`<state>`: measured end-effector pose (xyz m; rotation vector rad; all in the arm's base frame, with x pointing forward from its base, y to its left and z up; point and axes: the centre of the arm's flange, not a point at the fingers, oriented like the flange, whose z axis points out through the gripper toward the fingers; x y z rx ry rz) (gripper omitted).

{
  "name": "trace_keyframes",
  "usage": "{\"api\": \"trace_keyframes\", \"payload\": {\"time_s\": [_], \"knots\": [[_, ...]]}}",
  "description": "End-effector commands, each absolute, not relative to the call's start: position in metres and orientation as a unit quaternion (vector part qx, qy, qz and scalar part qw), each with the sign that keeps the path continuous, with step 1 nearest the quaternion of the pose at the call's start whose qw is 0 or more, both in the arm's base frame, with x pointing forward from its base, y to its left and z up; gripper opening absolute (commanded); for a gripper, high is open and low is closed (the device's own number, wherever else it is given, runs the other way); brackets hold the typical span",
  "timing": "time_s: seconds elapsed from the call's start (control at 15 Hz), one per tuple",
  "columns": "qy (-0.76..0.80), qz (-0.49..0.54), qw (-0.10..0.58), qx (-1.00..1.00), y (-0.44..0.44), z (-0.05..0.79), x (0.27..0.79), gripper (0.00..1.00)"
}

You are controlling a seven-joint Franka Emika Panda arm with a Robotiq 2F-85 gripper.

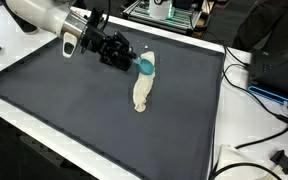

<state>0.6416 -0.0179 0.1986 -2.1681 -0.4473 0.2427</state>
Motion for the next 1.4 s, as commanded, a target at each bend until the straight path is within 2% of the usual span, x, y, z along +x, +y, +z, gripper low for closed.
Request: {"api": "trace_keyframes", "payload": {"time_s": [0.0,0.87,1.33], "knots": [[-0.198,0.096,0.454,-0.864,-0.021,0.187,0.634,0.25],[-0.221,0.108,0.431,-0.868,-0.002,0.255,0.636,0.25],[-0.126,0.119,0.377,-0.910,0.014,0.326,0.636,0.25]]}}
